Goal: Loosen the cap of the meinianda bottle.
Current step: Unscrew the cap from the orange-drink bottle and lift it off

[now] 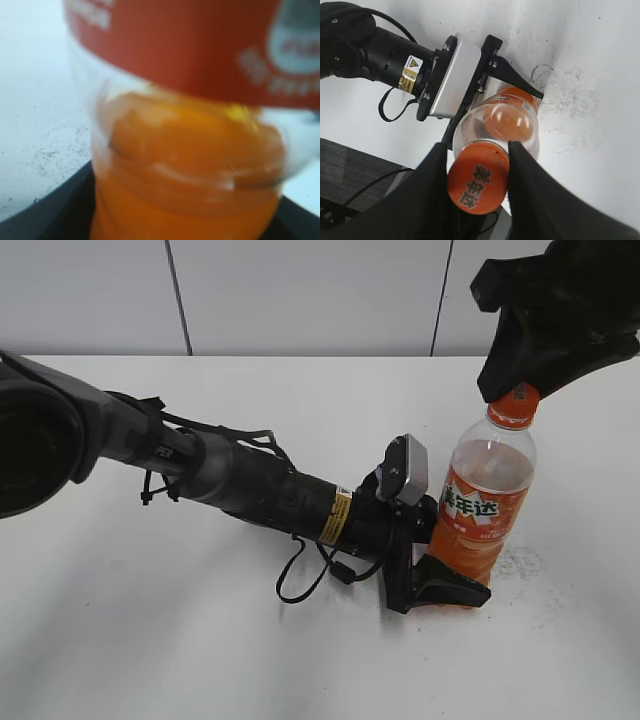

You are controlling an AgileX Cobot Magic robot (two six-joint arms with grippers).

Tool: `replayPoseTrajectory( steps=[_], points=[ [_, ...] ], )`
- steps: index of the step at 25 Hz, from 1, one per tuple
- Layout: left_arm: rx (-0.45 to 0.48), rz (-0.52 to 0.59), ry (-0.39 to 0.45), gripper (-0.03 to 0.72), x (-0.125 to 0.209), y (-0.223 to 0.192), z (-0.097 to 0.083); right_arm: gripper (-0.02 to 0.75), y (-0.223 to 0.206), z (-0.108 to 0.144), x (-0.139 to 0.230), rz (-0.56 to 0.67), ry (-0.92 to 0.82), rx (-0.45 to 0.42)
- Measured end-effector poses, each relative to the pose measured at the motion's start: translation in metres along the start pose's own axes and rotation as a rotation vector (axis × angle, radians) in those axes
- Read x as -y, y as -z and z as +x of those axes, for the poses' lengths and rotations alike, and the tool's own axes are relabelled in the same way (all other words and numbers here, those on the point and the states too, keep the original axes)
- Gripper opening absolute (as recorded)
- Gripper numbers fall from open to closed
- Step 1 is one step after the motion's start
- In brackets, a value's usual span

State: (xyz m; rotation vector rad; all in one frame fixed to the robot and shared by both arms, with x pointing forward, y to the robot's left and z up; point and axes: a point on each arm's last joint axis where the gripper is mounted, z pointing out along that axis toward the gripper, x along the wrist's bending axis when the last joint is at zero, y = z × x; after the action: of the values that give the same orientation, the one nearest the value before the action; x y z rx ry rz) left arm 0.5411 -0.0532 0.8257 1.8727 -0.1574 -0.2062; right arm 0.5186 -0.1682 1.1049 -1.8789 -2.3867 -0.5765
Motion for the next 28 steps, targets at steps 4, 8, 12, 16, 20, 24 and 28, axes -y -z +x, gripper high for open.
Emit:
replayPoseTrajectory(
  steps=[4, 8, 12, 16, 20, 24, 28],
  points=[
    [0.0, 0.0, 0.0, 0.552, 0.0, 0.0, 0.0, 0.267, 0.0, 0.0006, -0.0001, -0.002, 0.271, -0.007],
    [-0.001, 0.001, 0.0, 0.552, 0.0001, 0.0, 0.0001, 0.267, 0.0001, 0.002, 0.0001, -0.008, 0.767, -0.022],
    [-0.001, 0.001, 0.0, 0.552, 0.0001, 0.0, 0.0001, 0.267, 0.0007, 0.0026, 0.0001, -0.014, 1.006, -0.025],
    [0.0, 0.0, 0.0, 0.552, 0.0, 0.0, 0.0, 0.381, 0.0007, 0.0029, 0.0001, -0.014, 0.966, -0.028],
    [0.001, 0.001, -0.001, 0.552, 0.0, 0.0, -0.0001, 0.607, 0.0002, 0.0027, 0.0001, -0.008, 0.654, -0.028],
    [0.002, 0.001, -0.001, 0.552, 0.0001, 0.0, -0.0001, 0.585, 0.0002, 0.0024, 0.0001, -0.001, 0.186, -0.026],
    [0.001, 0.001, -0.002, 0.552, -0.0003, 0.0001, -0.0001, 0.421, 0.0001, 0.0016, 0.0001, 0.001, -0.002, -0.017]
  ],
)
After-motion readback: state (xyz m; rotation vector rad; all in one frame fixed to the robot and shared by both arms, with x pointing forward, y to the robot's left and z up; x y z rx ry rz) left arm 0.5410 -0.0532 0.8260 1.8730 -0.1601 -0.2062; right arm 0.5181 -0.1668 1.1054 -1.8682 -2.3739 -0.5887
